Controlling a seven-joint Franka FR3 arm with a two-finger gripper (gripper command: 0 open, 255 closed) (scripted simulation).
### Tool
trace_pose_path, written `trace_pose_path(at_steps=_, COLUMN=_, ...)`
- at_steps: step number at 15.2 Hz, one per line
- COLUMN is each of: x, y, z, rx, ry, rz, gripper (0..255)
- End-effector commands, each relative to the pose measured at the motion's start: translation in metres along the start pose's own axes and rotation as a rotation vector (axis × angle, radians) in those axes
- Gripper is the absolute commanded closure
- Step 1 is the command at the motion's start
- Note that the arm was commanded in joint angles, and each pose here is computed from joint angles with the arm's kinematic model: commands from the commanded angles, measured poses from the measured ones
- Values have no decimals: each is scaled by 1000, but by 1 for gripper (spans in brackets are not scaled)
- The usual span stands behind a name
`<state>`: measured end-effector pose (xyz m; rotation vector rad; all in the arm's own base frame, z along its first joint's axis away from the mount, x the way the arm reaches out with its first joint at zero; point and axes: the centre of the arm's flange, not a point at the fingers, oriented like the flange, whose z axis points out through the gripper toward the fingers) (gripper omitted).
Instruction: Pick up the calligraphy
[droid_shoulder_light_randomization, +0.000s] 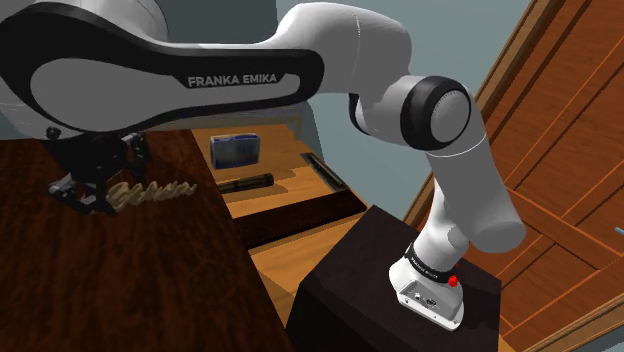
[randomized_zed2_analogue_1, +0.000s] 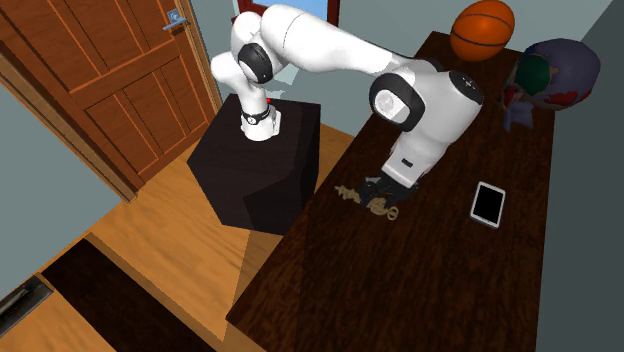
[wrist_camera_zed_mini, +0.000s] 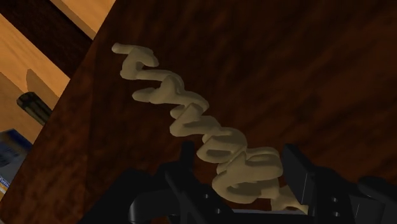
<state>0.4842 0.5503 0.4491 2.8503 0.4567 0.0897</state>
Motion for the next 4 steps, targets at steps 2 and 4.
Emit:
trace_pose_path(at_steps=2, x=-1, y=3, z=-16, rx=0, ry=0, rz=0, gripper=255)
trace_pose_path(at_steps=4, x=-1, y=3, z=-17, rx=0, ry=-1, rz=0, gripper=255)
